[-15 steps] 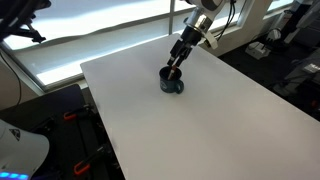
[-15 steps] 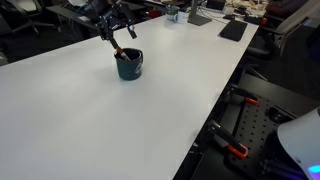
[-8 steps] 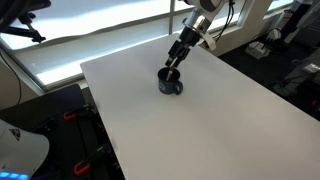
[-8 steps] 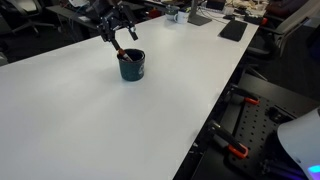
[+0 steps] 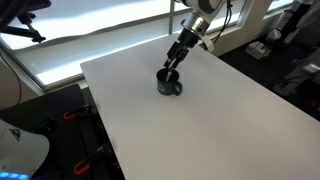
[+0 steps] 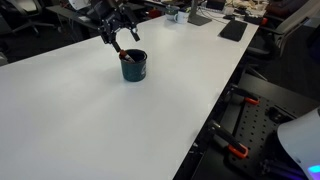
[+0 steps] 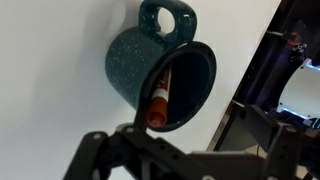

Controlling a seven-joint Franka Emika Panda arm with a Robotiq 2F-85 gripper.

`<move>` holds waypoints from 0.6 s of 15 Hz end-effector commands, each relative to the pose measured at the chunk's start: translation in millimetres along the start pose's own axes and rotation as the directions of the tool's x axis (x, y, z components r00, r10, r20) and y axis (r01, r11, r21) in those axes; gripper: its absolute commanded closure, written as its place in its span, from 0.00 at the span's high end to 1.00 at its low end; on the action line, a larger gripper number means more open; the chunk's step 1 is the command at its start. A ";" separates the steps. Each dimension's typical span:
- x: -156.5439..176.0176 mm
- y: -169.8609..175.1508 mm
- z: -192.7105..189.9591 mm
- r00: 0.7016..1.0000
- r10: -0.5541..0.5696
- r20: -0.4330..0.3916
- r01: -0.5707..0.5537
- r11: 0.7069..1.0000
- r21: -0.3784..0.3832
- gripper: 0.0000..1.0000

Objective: Remove the marker from the blue cup and put it on the table

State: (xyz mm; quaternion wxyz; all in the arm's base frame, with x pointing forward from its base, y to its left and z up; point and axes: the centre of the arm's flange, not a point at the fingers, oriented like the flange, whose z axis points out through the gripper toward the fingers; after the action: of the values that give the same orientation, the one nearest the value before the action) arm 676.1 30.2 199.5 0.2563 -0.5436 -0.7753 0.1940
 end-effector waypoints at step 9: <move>5.2 -15.2 10.2 1.000 -0.005 -0.023 0.005 1.000 -0.015 0.72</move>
State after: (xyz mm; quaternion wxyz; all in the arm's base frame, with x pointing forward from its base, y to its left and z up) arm 672.5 30.5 196.2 0.2609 -0.5425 -0.7741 0.1957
